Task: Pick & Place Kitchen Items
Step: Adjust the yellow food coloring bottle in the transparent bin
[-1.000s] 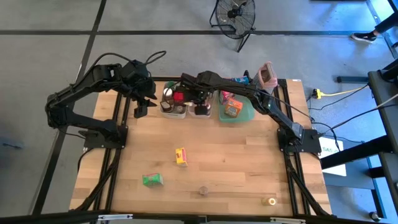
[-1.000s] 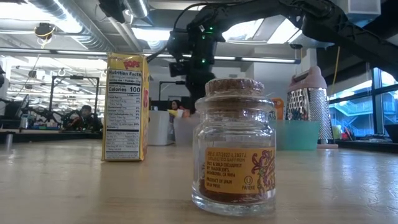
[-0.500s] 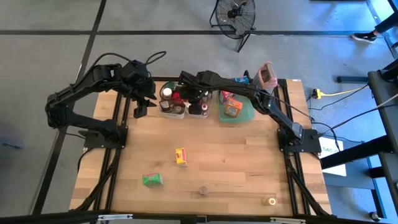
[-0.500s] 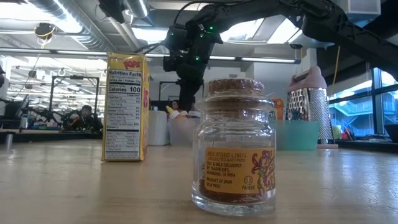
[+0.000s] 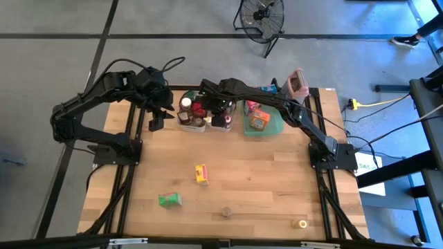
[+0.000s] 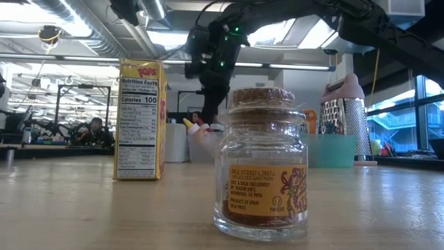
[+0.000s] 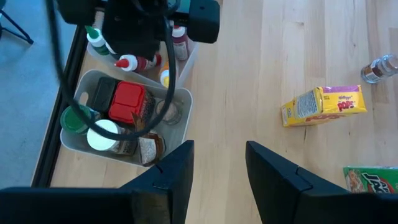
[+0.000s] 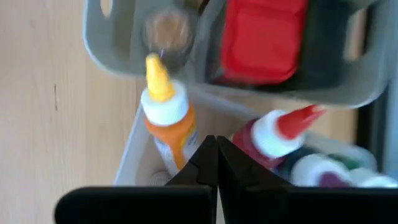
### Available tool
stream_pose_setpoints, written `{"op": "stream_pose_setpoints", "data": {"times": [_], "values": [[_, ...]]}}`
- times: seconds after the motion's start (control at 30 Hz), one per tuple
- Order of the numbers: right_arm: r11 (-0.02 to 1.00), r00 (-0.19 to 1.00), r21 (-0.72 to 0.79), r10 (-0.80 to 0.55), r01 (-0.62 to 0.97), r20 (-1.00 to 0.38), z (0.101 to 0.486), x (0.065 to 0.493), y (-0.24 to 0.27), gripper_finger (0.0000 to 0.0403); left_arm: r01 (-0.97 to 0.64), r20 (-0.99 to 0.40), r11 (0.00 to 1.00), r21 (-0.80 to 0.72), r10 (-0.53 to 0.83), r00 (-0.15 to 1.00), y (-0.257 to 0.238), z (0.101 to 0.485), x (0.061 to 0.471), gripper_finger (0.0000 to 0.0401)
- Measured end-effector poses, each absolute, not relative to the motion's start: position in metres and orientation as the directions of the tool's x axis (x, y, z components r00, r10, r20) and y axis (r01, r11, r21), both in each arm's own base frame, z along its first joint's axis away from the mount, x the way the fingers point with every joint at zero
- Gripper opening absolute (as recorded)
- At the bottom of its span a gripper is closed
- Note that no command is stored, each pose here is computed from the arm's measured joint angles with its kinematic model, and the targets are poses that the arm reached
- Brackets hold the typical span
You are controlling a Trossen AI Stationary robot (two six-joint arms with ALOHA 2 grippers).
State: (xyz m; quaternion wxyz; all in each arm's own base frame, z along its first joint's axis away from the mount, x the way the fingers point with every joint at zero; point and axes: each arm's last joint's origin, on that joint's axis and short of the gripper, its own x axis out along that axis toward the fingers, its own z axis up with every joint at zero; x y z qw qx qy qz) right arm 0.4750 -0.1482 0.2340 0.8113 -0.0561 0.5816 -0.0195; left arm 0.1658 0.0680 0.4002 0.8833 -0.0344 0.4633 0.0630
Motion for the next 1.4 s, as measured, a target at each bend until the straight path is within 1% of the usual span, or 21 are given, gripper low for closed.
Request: {"op": "stream_pose_setpoints", "data": {"times": [0.17,0.4,0.57,0.7,0.83,0.9,0.97,1.03,1.1,1.17,1.4], "values": [[0.988,0.434,-0.154,-0.133,-0.013,-0.891,0.271,0.469,-0.146,0.0000,-0.143,-0.823,0.990,-0.002,0.079,0.563,0.068,0.400,0.166,0.0141],[0.990,0.477,-0.130,-0.136,0.045,-0.868,0.310,0.450,-0.141,0.0000,-0.145,-0.823,0.989,0.000,0.082,0.563,0.068,0.400,0.166,0.0141],[0.999,0.493,-0.033,-0.042,0.026,-0.869,0.328,0.440,-0.125,0.0000,-0.137,-0.822,0.991,0.008,0.084,0.563,0.068,0.400,0.166,0.0141],[0.999,0.541,0.025,0.011,0.020,-0.841,0.346,0.434,-0.110,0.0000,-0.114,-0.820,0.993,0.033,0.092,0.566,0.069,0.401,0.166,0.0141],[0.997,0.602,0.061,0.025,0.038,-0.798,0.370,0.425,-0.094,0.0000,-0.078,-0.813,0.995,0.065,0.098,0.574,0.069,0.401,0.167,0.0141],[0.995,0.625,0.097,0.061,0.025,-0.778,0.383,0.418,-0.085,0.0000,-0.060,-0.801,0.995,0.086,0.105,0.589,0.070,0.402,0.169,0.0141],[0.987,0.672,0.154,0.149,-0.053,-0.725,0.397,0.413,-0.074,0.0000,-0.043,-0.786,0.993,0.109,0.113,0.607,0.070,0.404,0.170,0.0141],[0.963,0.719,0.228,0.259,-0.143,-0.645,0.412,0.410,-0.066,0.0000,-0.035,-0.778,0.992,0.121,0.117,0.618,0.071,0.405,0.171,0.0141],[0.936,0.763,0.294,0.332,-0.193,-0.554,0.424,0.411,-0.058,0.0000,-0.035,-0.774,0.992,0.124,0.119,0.622,0.071,0.405,0.172,0.0141],[0.919,0.795,0.322,0.365,-0.226,-0.484,0.437,0.410,-0.051,0.0002,-0.032,-0.774,0.991,0.126,0.119,0.622,0.071,0.405,0.172,0.0141],[0.906,0.872,0.264,0.401,-0.332,-0.279,0.472,0.406,-0.027,0.0008,-0.030,-0.777,0.992,0.126,0.117,0.618,0.071,0.405,0.171,0.0141]]}}
